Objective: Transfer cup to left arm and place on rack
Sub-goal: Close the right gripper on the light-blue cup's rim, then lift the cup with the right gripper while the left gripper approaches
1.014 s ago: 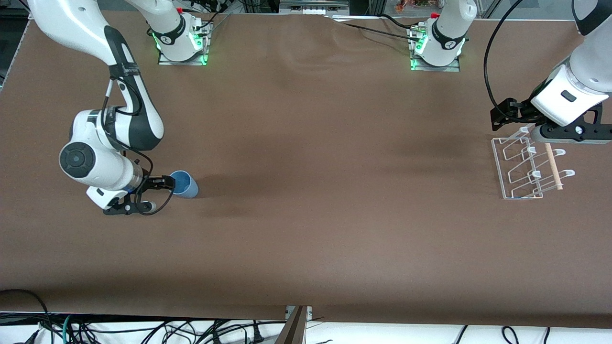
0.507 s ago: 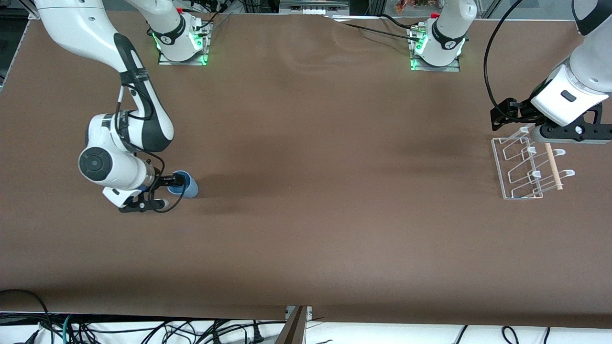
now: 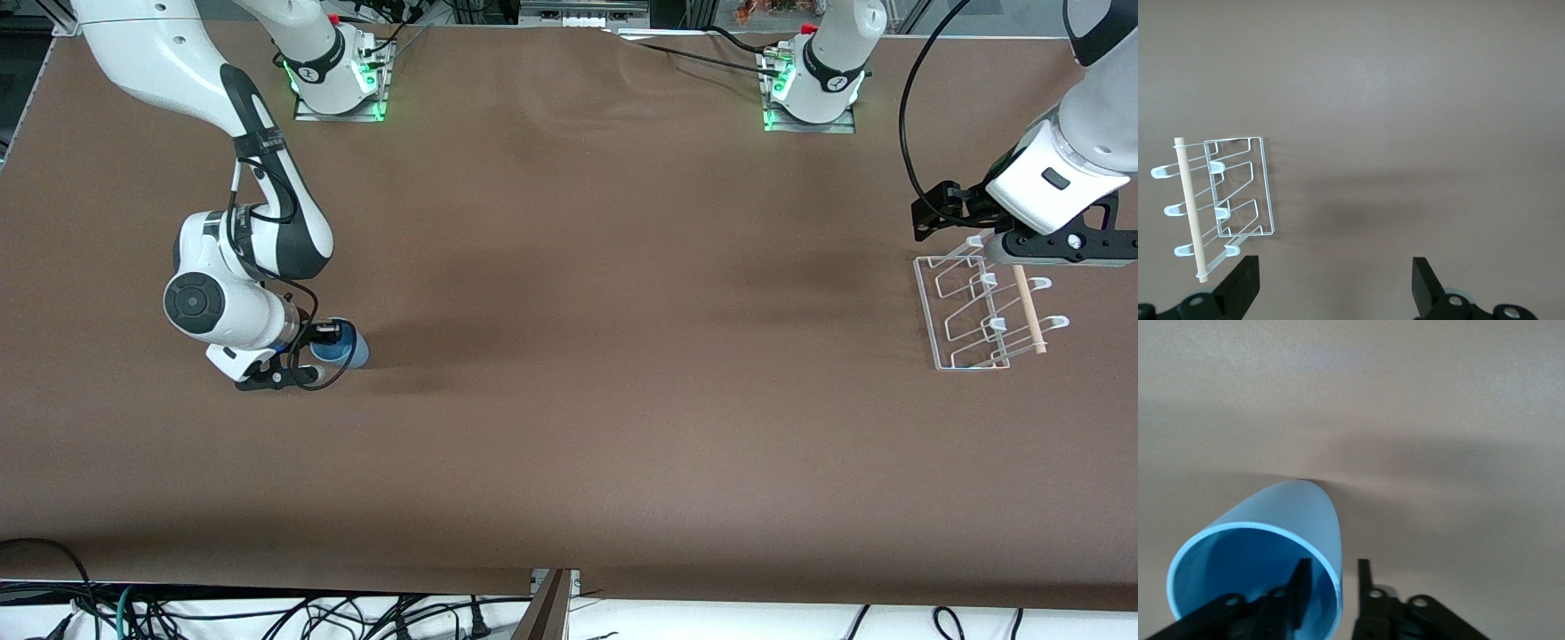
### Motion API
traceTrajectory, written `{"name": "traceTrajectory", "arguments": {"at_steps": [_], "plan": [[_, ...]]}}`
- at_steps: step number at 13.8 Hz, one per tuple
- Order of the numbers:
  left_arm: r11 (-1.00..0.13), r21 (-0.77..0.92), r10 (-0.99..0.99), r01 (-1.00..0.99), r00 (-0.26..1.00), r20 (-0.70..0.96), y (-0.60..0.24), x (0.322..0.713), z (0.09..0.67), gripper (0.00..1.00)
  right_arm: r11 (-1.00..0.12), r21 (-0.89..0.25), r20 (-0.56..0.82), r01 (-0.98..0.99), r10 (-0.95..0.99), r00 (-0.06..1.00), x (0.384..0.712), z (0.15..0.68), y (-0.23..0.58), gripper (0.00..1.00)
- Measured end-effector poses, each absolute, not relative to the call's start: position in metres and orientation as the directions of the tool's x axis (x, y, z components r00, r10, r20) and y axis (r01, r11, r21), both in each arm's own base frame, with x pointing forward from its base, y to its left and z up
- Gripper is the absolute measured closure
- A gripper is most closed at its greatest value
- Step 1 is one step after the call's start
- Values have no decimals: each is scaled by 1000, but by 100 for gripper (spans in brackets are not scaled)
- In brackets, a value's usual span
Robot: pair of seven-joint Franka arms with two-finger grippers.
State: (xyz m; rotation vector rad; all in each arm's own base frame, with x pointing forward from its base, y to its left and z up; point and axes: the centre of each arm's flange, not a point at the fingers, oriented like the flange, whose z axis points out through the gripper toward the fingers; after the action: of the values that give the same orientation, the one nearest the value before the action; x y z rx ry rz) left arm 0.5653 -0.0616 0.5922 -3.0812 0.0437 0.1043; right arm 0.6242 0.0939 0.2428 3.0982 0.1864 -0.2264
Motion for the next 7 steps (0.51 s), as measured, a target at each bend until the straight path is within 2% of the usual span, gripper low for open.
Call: {"name": "traceTrajectory", "arguments": {"at_steps": [2,5,7], "plan": [[-998,-57,-26,-30,997,-69,-62,565,592,0,-993,20,-140,117,113,984,625,246,94,94],[-998,-57,-27,-31,997,-69,-62,565,592,0,-995,8,-128,103,101,987,627,252,95,95],[-998,-57,-28,-32,997,-70,-62,565,592,0,-997,-71,-114,29,37,993,629,263,102,95]]}}
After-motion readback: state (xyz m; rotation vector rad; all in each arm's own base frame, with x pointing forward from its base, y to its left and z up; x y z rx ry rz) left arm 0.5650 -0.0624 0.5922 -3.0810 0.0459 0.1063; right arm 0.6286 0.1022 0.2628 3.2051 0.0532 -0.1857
